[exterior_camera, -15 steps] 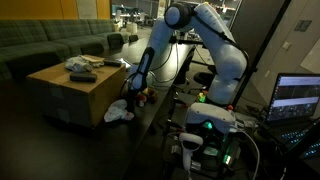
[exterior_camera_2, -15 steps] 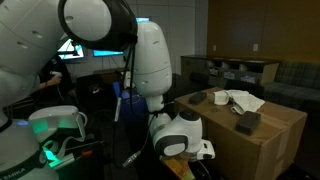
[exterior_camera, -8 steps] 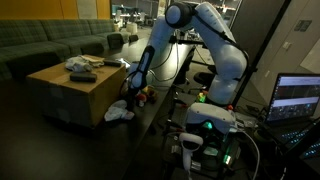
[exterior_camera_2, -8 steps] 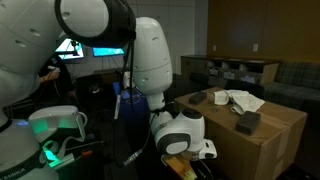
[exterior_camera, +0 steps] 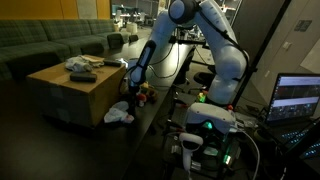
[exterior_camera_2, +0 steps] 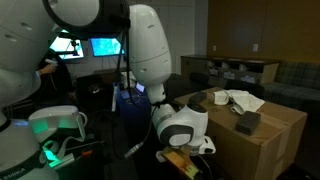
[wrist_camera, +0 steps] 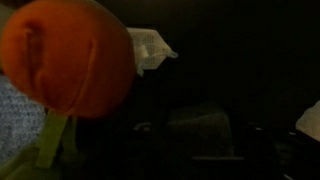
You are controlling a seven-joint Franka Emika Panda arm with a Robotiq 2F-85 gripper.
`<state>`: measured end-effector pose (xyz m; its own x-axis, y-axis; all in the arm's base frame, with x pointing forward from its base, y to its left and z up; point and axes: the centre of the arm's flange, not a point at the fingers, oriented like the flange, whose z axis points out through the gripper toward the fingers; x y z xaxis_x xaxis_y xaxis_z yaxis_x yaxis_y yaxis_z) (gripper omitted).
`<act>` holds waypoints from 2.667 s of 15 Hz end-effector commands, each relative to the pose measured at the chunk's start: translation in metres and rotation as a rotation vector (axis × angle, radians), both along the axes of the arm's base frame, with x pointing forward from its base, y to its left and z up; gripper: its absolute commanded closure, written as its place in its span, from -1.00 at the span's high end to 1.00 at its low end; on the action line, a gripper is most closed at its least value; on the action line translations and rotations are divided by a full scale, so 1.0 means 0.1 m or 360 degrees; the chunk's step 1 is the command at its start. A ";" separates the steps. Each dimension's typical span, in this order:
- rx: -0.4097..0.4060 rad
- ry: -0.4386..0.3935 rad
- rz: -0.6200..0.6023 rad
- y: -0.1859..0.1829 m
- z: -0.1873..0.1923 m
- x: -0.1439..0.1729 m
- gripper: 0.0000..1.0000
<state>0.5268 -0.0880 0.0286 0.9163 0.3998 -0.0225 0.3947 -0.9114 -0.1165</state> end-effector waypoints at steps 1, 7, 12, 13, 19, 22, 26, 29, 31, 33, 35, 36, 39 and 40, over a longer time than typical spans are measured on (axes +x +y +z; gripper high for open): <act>0.0026 0.0066 0.0061 -0.10 0.42 -0.06 -0.32; -0.0069 0.0136 0.0025 -0.34 0.95 -0.15 -0.32; -0.0158 0.0041 -0.0034 -0.55 1.42 -0.16 -0.32; -0.0173 0.0015 -0.0047 -0.58 1.52 -0.15 -0.32; -0.0267 -0.0157 -0.0058 -0.65 2.13 0.00 -0.32; -0.0285 -0.0239 -0.0033 -0.59 2.35 0.17 -0.32; -0.0300 -0.0324 0.0034 -0.45 2.58 0.41 -0.32; -0.0299 -0.0376 0.0099 -0.31 2.67 0.65 -0.32; -0.0293 -0.0397 0.0132 -0.27 2.79 0.73 -0.32; -0.0306 -0.0437 0.0161 -0.22 2.88 0.81 -0.32; -0.0307 -0.0468 0.0198 -0.16 2.92 0.89 -0.32; -0.0305 -0.0476 0.0219 -0.13 2.92 0.93 -0.32; -0.0281 -0.0486 0.0290 -0.02 2.85 1.09 -0.32; -0.0277 -0.0490 0.0306 0.01 2.83 1.13 -0.32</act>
